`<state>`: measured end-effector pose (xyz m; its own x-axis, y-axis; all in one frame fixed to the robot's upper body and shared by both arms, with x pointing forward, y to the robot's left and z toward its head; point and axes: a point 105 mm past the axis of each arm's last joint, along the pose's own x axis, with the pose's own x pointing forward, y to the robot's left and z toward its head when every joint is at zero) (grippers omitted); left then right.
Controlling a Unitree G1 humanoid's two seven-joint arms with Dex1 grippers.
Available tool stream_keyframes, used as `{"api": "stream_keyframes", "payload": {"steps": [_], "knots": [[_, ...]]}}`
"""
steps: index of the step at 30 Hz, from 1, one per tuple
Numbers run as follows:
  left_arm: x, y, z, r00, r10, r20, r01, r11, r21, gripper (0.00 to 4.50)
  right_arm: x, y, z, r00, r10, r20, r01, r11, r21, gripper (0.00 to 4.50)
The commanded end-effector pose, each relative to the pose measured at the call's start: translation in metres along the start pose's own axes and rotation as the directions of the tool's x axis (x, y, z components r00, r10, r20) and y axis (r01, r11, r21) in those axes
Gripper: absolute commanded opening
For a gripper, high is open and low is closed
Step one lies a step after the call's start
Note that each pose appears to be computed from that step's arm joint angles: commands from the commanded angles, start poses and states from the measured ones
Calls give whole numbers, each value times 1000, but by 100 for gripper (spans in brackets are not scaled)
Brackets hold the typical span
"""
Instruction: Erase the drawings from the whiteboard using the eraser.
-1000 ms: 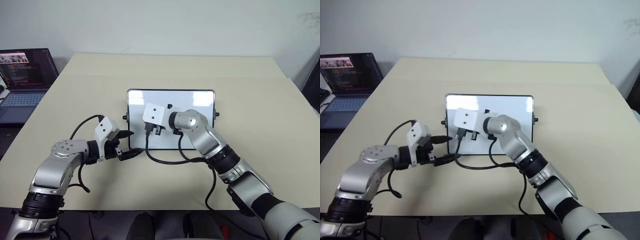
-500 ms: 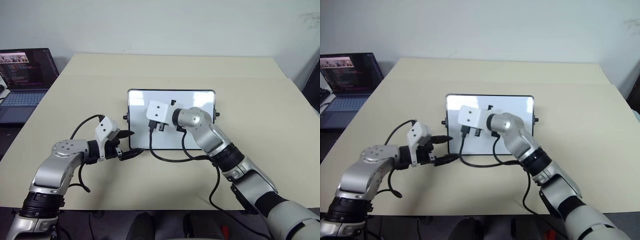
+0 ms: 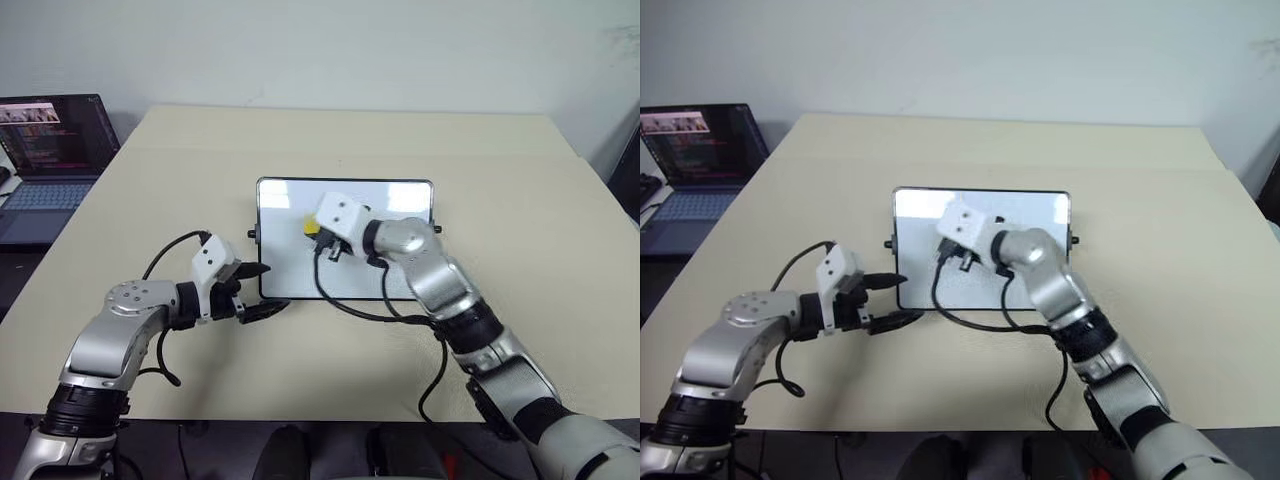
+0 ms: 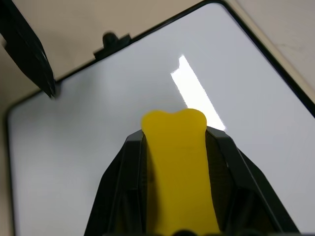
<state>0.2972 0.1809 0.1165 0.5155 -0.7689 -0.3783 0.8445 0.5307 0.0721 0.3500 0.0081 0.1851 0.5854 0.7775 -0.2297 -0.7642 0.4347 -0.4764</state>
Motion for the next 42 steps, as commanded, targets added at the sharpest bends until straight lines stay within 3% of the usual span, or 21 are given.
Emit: {"api": "stream_keyframes", "payload": {"steps": [1, 5, 8, 15, 23, 31, 42], "knots": [[0, -6, 15, 999, -14, 43, 13, 999, 37, 450, -43, -1, 27, 993, -31, 113, 23, 997, 68, 126], [3, -13, 19, 997, -36, 64, 35, 999, 23, 450, -82, 5, 12, 996, -65, 58, 57, 991, 121, 126], [6, -19, 17, 996, -62, 62, 62, 998, 13, 450, -108, 17, -19, 994, -91, -55, 99, 982, 161, 126], [8, -18, 18, 996, -72, 54, 72, 997, 14, 450, -131, 51, -63, 971, -101, -216, 141, 974, 176, 126], [9, -14, 20, 997, -56, 54, 56, 998, 14, 450, -121, 52, -60, 972, -135, -195, 164, 976, 145, 126], [7, -12, 20, 994, -13, 110, 14, 1000, -9, 450, -123, 31, -54, 962, -230, -148, 251, 958, 141, 126], [18, -11, 27, 991, -12, 134, 12, 1000, -1, 450, -75, -1, -18, 971, -238, -38, 232, 965, -124, 126]]}}
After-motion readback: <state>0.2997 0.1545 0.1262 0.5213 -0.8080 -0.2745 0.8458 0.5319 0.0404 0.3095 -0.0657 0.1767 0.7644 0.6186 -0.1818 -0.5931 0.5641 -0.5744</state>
